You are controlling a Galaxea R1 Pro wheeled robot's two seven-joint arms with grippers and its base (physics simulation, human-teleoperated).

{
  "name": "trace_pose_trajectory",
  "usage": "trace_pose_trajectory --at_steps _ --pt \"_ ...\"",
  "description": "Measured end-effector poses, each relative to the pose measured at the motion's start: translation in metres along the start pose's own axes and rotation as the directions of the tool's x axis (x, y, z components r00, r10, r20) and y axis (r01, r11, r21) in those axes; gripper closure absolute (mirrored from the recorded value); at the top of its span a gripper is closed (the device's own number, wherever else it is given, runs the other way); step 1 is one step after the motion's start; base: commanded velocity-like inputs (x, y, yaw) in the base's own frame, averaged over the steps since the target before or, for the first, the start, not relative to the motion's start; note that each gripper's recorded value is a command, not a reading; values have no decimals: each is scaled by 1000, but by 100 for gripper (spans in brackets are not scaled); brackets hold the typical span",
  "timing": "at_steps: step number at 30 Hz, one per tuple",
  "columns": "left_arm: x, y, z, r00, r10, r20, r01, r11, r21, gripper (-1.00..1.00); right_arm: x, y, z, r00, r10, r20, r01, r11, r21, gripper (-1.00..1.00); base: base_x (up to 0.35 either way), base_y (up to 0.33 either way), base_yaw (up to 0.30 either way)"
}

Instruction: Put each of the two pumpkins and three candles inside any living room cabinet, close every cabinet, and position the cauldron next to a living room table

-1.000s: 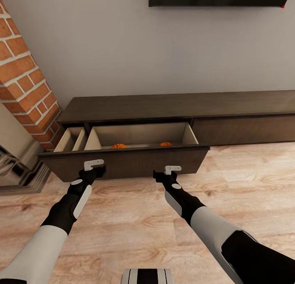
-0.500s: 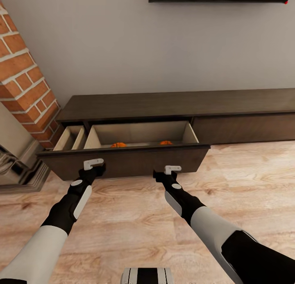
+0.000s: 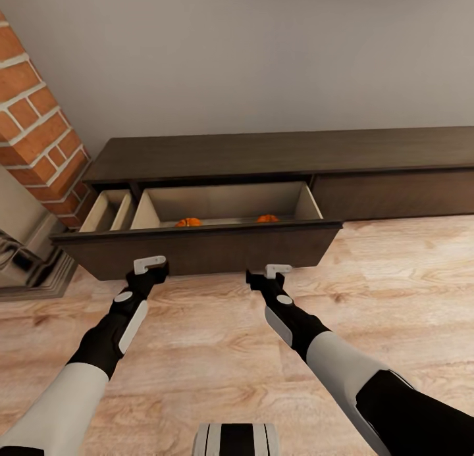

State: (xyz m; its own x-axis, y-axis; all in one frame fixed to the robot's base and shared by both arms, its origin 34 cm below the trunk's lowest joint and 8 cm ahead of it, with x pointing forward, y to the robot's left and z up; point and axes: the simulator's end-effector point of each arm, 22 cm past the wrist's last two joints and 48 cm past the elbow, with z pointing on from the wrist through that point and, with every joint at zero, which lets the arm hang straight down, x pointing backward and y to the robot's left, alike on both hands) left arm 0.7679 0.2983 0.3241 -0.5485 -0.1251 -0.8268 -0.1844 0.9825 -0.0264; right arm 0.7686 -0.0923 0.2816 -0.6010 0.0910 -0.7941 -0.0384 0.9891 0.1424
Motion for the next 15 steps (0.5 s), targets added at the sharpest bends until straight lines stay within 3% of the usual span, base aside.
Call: trace_pose_trajectory --at_steps 9,15 --pt "28 4 7 1000 2 -15 -2 1000 -7 -100 13 -2 9 1000 18 19 -18 1000 2 -100 0 0 0" --pt "32 5 6 1000 -5 6 5 1000 -9 -100 16 -3 11 999 22 23 -22 1000 2 -100 0 0 0"
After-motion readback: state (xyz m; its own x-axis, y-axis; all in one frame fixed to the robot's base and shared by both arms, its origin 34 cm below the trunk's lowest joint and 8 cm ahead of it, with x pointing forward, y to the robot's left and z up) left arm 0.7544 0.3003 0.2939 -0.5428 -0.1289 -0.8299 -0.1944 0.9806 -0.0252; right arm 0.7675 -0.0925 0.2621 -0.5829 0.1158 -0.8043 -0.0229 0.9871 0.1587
